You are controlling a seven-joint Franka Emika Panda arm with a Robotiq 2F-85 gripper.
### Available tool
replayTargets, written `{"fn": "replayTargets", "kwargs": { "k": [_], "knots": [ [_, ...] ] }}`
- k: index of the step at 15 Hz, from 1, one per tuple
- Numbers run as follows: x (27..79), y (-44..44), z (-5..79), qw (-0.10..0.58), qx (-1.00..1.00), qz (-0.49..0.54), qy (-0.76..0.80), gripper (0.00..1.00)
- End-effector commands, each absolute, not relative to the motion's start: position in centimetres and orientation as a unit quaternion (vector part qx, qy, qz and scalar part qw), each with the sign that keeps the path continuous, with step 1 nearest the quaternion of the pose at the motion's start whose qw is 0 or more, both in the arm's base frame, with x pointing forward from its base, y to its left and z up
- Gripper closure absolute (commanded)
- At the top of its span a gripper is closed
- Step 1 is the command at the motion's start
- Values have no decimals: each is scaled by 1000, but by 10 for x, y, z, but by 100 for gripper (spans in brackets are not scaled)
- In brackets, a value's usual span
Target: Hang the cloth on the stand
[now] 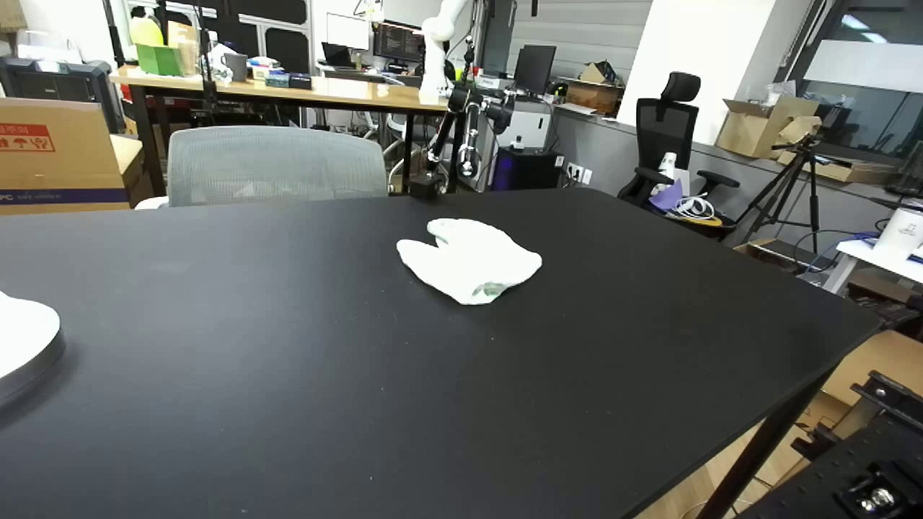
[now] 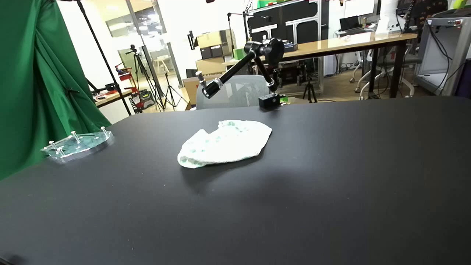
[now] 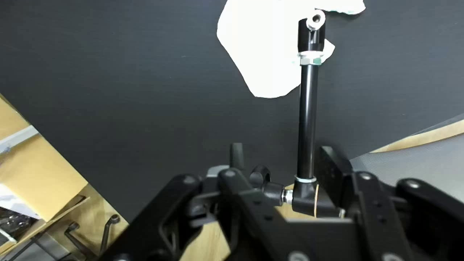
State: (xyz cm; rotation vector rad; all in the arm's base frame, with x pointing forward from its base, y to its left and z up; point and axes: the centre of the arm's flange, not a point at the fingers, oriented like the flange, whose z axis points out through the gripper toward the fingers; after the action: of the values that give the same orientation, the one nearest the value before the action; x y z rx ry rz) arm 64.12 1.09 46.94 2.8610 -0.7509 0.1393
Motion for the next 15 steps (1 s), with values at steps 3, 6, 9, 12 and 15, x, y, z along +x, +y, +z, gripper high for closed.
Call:
{"fn": "replayTargets", "kwargs": {
  "k": [3,6,9,12,15],
  "knots": [
    [620,17,453,113,967,22,-228,0],
    [588,33,419,117,973,15,-200,0],
    [556,51,387,104,977,24,-183,0],
    [526,61,358,89,983,26,-161,0],
    [512,58,329,72,988,39,-132,0]
  ]
}}
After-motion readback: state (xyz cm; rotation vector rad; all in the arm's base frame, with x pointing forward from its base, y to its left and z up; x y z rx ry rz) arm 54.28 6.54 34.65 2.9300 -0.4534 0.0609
